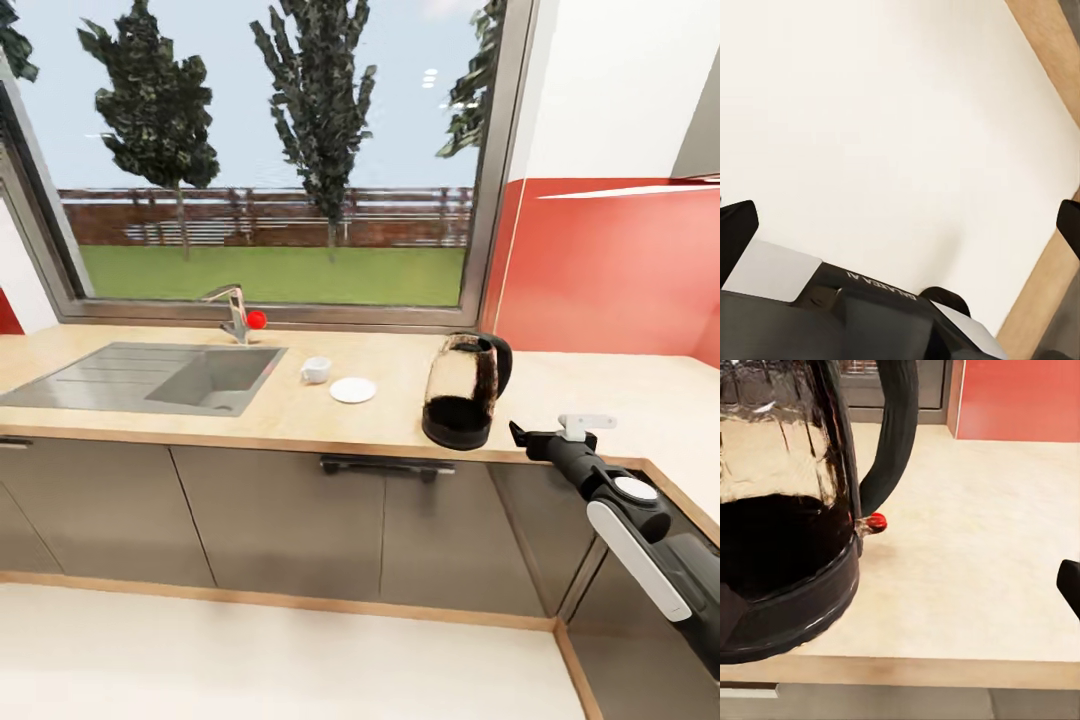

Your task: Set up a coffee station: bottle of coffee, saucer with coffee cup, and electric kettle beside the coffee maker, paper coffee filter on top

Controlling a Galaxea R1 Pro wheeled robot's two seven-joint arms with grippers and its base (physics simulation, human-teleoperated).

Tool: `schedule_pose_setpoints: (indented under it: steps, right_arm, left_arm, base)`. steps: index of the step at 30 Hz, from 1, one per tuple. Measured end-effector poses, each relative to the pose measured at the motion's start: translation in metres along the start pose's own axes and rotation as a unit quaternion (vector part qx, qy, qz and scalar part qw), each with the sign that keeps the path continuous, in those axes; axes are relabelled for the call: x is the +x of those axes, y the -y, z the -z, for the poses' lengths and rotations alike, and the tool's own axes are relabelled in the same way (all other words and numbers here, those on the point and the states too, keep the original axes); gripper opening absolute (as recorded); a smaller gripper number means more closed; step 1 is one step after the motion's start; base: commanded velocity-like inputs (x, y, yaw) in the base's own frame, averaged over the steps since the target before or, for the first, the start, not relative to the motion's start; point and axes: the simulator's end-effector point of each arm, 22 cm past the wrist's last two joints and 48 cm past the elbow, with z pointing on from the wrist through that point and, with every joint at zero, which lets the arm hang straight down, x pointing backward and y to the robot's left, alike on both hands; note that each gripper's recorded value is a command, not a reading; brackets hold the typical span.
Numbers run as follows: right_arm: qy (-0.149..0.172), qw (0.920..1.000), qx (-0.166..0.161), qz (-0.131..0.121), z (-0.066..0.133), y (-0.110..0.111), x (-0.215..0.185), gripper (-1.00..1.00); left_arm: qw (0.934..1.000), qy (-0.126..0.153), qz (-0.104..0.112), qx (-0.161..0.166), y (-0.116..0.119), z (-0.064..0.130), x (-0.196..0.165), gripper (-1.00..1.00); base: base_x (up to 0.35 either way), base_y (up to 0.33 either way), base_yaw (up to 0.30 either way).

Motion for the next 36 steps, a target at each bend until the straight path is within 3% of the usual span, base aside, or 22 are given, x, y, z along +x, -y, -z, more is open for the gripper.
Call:
schedule_pose_setpoints:
  steps: [13,24,36]
  right_arm:
    - [0.004,1.0,0.003,-0.001,-0.001,0.003,-0.005,1.0]
    - [0.036,0.9993,0.011,-0.002,-0.015,0.008,-0.048,1.0]
    - [0.028,0.9995,0.017,-0.002,-0.02,0.014,-0.043,1.0]
  left_arm:
    - [1.0,0.0,0.0,0.0,0.001,0.0,0.0,1.0]
    - [1.0,0.0,0.0,0.0,0.001,0.0,0.0,1.0]
    - [1.0,0.0,0.0,0.0,0.001,0.0,0.0,1.0]
  base:
    - [0.0,-0.068,0.006]
    - [0.027,-0.049,0.0]
    - [0.102,-0.117,0.0]
